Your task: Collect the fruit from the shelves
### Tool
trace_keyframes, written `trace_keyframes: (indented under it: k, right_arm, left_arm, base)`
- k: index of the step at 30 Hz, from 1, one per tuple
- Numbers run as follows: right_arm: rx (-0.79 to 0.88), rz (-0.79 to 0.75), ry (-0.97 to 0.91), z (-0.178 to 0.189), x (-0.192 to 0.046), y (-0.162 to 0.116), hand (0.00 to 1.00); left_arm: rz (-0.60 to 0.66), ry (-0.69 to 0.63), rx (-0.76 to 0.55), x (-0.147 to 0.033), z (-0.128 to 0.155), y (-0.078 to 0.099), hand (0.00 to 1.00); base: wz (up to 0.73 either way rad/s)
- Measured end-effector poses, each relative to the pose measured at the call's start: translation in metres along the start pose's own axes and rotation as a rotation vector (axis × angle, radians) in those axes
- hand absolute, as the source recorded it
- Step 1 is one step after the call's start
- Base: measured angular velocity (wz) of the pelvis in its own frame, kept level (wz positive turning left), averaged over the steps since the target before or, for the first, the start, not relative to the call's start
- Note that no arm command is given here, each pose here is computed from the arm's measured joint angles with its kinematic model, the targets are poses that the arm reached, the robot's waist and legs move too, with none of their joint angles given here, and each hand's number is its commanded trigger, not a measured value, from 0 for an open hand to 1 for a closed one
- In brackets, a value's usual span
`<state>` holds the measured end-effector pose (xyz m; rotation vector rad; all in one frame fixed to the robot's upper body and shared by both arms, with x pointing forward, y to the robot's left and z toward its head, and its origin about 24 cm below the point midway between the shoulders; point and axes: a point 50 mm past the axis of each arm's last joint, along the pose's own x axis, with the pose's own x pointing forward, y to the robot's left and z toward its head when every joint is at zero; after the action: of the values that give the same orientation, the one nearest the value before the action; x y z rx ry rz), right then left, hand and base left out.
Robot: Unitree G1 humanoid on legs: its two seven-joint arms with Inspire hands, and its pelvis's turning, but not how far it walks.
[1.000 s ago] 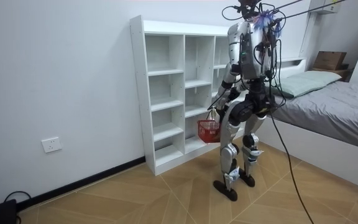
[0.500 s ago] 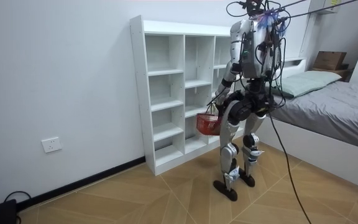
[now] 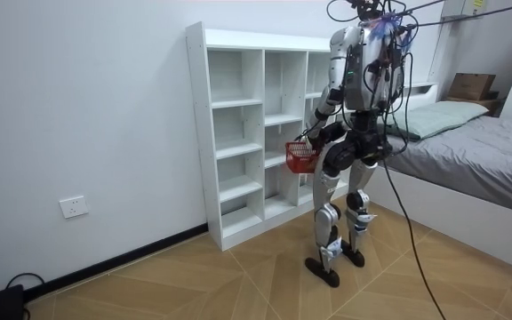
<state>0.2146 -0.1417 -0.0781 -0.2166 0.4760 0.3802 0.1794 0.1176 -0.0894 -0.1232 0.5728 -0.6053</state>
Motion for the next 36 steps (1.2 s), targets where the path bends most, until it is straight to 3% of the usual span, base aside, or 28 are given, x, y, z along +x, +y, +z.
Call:
trace_keyframes:
  k: [11,12,13,14,36]
  right_arm:
    - [0.008,0.006,-0.015,0.004,0.001,0.001,1.00]
    - [0.007,0.007,-0.015,0.003,0.001,0.001,0.84]
    - [0.003,0.006,-0.015,0.004,0.001,0.001,0.60]
    - [0.000,0.006,-0.014,0.003,0.001,0.001,0.02]
    - [0.024,0.044,0.057,-0.013,0.000,0.006,0.00]
  left_arm:
    - [-0.024,-0.018,-0.024,-0.003,0.002,0.001,1.00]
    - [-0.025,-0.017,-0.024,-0.004,0.002,0.001,1.00]
    - [-0.026,-0.014,-0.025,-0.003,0.002,0.001,1.00]
    - [-0.027,-0.012,-0.026,-0.003,0.001,0.001,1.00]
    - [-0.081,0.085,-0.025,-0.007,-0.009,-0.001,1.00]
  base:
    - [-0.01]
    - [-0.04]
    - [0.00]
    - [0.00]
    - [0.00]
